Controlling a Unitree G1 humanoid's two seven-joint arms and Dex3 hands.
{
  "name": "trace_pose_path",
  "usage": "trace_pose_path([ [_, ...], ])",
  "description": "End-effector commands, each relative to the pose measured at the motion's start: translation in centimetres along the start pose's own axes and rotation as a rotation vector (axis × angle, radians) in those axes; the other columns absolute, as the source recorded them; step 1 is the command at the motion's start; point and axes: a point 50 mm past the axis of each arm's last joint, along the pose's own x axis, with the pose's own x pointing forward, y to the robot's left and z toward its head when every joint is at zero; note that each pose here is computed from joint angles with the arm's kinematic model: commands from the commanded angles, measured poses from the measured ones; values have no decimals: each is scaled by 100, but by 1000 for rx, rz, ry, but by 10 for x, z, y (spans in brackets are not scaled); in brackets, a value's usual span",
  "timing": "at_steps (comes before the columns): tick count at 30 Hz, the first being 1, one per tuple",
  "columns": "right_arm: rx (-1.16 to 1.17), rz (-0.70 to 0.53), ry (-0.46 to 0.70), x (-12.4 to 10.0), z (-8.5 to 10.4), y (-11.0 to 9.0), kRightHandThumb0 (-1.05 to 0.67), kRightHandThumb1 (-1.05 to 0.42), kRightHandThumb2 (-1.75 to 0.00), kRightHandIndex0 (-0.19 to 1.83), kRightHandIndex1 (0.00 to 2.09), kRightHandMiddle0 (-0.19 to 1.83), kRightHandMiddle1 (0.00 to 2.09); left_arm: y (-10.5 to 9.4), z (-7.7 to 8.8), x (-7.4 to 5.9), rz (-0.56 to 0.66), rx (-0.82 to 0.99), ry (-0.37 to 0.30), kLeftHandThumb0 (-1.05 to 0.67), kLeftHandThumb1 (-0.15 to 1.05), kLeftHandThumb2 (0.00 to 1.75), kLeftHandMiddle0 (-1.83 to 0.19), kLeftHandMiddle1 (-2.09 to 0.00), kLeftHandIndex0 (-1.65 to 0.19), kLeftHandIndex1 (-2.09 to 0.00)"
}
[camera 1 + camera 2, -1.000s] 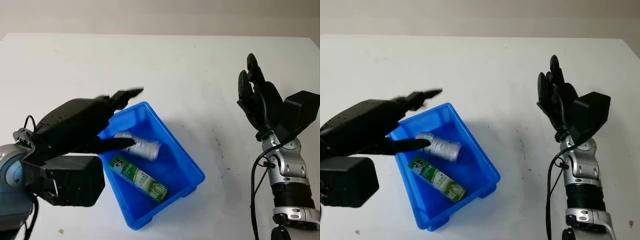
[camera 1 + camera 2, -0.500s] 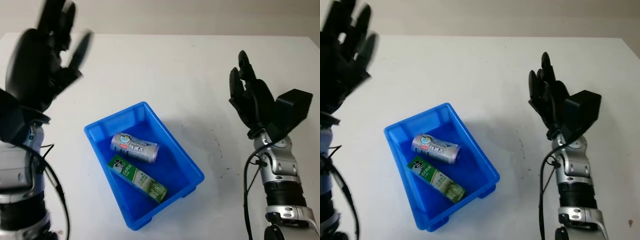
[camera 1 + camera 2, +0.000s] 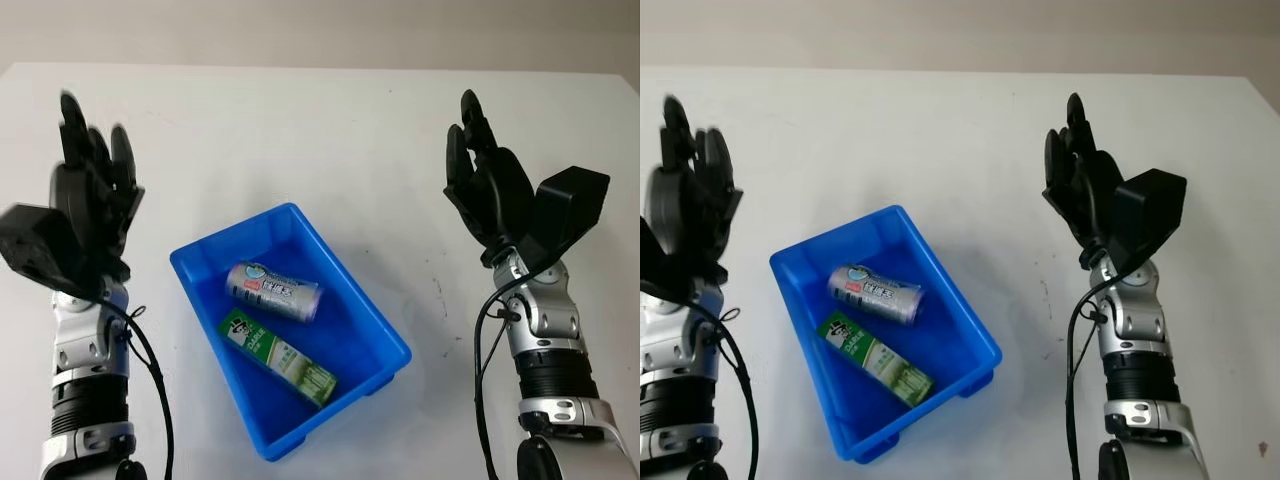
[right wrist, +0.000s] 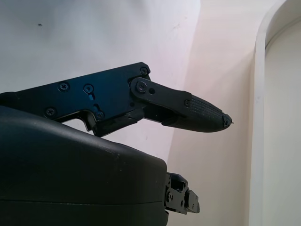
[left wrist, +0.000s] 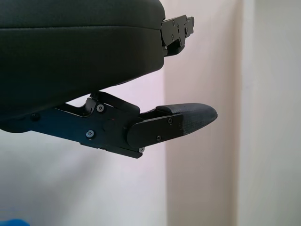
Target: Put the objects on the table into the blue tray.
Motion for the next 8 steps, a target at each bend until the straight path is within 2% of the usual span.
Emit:
trace_pose_path([
  [1,-4,-14,-24,3,8,-3,-69,-105,-68,-19,0,-19,0,-1,1,1,-10,35,-11,-68,105,57,16,-5,16,-3],
  [8,-2,-22,-19,2,8,-6,-68,-105,-67,-19,0,-19,0,-10,0,0,-34,30,-24,-69,105,56,15,-5,16,-4],
])
